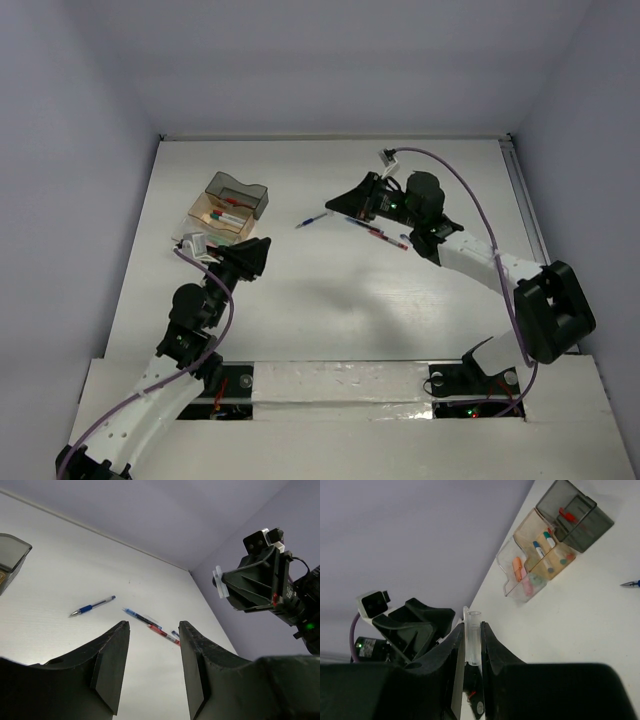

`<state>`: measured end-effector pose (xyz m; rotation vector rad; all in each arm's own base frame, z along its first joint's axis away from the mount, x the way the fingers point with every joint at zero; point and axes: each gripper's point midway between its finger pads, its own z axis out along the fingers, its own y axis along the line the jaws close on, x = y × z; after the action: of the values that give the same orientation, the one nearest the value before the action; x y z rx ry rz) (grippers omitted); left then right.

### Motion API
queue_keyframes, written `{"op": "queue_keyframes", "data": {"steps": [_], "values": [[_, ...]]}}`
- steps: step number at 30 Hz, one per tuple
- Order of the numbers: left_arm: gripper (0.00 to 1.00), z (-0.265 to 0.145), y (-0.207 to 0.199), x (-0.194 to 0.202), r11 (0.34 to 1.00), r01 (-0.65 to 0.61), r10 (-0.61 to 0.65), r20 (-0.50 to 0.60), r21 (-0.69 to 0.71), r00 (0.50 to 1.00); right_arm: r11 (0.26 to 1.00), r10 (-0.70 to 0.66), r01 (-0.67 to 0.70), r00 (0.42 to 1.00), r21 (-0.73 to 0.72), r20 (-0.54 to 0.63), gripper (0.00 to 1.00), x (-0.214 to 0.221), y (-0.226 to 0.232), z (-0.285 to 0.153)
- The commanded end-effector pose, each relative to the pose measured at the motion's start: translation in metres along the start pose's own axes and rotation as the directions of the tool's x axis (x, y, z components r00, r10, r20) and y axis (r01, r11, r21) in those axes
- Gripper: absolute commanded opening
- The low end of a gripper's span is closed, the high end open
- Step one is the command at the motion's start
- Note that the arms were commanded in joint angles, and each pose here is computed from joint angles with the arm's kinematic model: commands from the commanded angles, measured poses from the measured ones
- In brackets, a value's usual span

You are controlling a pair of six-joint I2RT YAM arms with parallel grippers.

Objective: Sort the stationery into containers
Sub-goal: Place the pen cap at the center of the board.

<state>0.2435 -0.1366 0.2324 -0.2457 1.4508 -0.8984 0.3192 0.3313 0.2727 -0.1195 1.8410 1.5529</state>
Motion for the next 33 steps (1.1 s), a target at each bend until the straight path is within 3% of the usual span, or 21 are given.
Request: {"op": "queue_keyframes", "data": {"steps": [1, 6, 7, 10, 12, 16, 22, 25, 26, 29, 33], "values": [[0.41, 0.001, -0.004, -0.004, 1.0, -0.001, 0.001, 0.018, 0.018, 1.0, 0.995, -0.028, 0.028, 1.0, -0.096, 0.001, 0.0, 0.003, 0.027, -0.01], [0.41, 0.003, -0.003, -0.001, 1.0, -0.007, 0.007, 0.006, 0.012, 1.0, 0.977, -0.095, 0.119, 0.986, 0.178, -0.136, 0.0, 0.043, -0.041, -0.019], [0.41, 0.003, -0.003, -0.001, 1.0, -0.007, 0.007, 0.007, 0.013, 1.0, 0.949, -0.129, 0.19, 0.962, 0.25, -0.242, 0.0, 0.07, -0.06, -0.026], [0.4, 0.003, -0.002, 0.0, 1.0, -0.007, 0.007, 0.006, 0.012, 1.0, 0.86, -0.176, 0.338, 0.899, 0.382, -0.401, 0.03, 0.098, -0.094, -0.041], [0.4, 0.004, -0.001, 0.001, 1.0, -0.007, 0.007, 0.002, 0.009, 1.0, 0.806, -0.205, 0.448, 0.825, 0.387, -0.527, 0.05, 0.126, -0.106, -0.044], [0.4, 0.004, 0.0, 0.001, 1.0, -0.01, 0.01, 0.003, 0.005, 1.0, 0.743, -0.186, 0.549, 0.718, 0.382, -0.67, 0.08, 0.156, -0.137, -0.049], [0.4, 0.004, 0.002, 0.0, 1.0, -0.018, 0.018, 0.011, -0.006, 1.0, 0.668, -0.212, 0.657, 0.619, 0.35, -0.756, 0.15, 0.169, -0.17, -0.048], [0.4, 0.004, 0.003, 0.0, 1.0, -0.02, 0.02, 0.013, -0.009, 1.0, 0.653, -0.239, 0.693, 0.572, 0.307, -0.784, 0.25, 0.171, -0.177, -0.049], [0.4, 0.004, 0.003, -0.001, 1.0, -0.019, 0.02, 0.015, -0.009, 1.0, 0.647, -0.247, 0.703, 0.561, 0.297, -0.79, 0.33, 0.17, -0.178, -0.049], [0.4, 0.004, 0.003, 0.0, 1.0, -0.022, 0.022, 0.01, -0.011, 1.0, 0.599, -0.264, 0.738, 0.549, 0.311, -0.793, 0.54, 0.159, -0.181, -0.051], [0.4, 0.005, 0.004, 0.001, 1.0, -0.02, 0.02, 0.007, -0.011, 1.0, 0.631, -0.304, 0.713, 0.591, 0.306, -0.747, 0.62, 0.148, -0.156, -0.046]]}}
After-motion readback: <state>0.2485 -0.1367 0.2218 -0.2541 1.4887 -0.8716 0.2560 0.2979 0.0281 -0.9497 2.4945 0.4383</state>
